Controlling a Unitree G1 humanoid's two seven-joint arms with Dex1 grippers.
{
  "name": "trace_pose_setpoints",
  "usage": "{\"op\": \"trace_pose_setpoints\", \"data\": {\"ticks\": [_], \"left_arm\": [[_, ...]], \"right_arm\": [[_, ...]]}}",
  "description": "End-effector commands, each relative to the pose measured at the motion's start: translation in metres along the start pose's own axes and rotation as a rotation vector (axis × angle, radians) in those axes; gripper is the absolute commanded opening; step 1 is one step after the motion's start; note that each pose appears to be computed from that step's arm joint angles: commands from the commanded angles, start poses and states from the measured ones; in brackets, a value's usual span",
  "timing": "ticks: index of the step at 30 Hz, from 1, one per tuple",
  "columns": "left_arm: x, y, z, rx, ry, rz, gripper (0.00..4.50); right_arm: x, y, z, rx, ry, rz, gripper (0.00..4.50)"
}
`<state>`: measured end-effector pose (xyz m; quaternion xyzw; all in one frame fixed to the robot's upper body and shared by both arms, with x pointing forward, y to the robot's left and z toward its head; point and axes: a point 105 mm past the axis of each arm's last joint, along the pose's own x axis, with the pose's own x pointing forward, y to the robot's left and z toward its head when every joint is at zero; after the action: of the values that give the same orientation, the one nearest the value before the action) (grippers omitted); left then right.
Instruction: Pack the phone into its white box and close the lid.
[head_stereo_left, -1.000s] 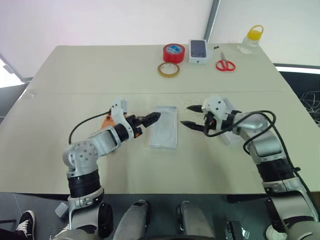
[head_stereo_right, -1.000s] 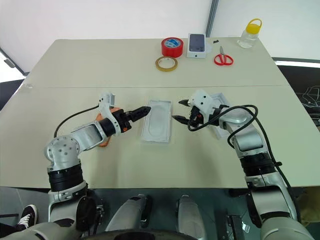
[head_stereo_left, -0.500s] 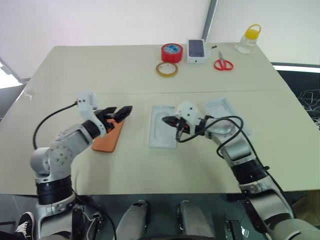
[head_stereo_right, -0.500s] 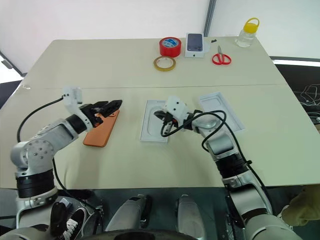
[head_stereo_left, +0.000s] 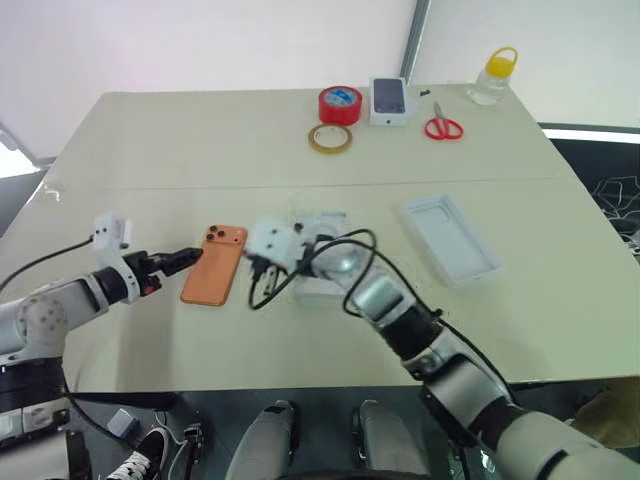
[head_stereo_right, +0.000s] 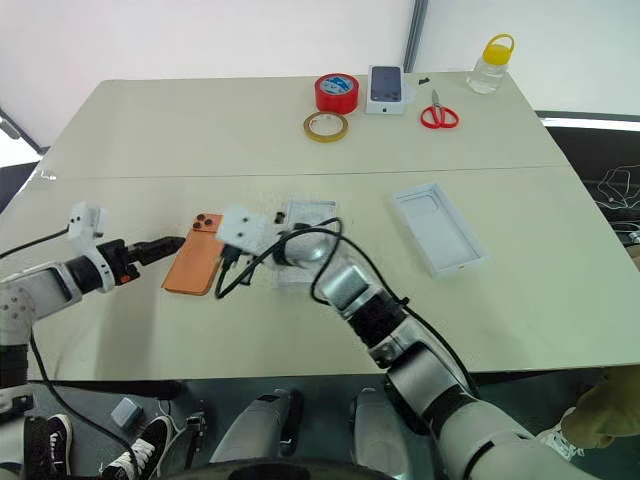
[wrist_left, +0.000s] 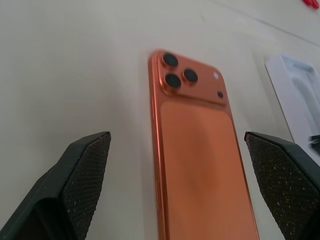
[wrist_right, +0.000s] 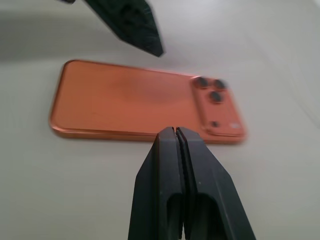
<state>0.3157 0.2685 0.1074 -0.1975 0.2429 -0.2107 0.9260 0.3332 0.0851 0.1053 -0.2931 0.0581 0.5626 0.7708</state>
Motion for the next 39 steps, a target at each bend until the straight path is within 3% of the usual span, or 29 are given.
{"op": "trace_pose_setpoints", "data": {"ticks": [1, 14, 26, 33, 36, 38, 39], "left_arm": [[0.000, 0.002, 0.003, -0.006, 0.009, 0.000, 4.50], [0.021, -0.021, -0.038, -0.106, 0.227, -0.129, 4.50], [0.036, -0.044, -0.033, -0.149, 0.214, -0.213, 4.50], [0.037, -0.039, -0.031, -0.173, 0.191, -0.185, 4.50], [0.036, -0.036, -0.031, -0.192, 0.183, -0.177, 3.72], [0.034, -0.036, -0.031, -0.201, 0.181, -0.183, 2.82], [0.034, -0.036, -0.031, -0.203, 0.181, -0.179, 2.82]], "right_arm": [[0.007, -0.003, 0.001, -0.029, 0.062, 0.019, 0.05], [0.018, -0.009, -0.003, -0.054, 0.129, 0.024, 0.05], [0.017, -0.012, -0.003, -0.064, 0.116, 0.016, 0.05], [0.015, -0.014, -0.005, -0.074, 0.114, 0.006, 0.05], [0.014, -0.015, -0.007, -0.072, 0.116, 0.003, 0.00], [0.014, -0.015, -0.006, -0.072, 0.114, 0.005, 0.00], [0.014, -0.015, -0.006, -0.073, 0.113, 0.004, 0.00]]}}
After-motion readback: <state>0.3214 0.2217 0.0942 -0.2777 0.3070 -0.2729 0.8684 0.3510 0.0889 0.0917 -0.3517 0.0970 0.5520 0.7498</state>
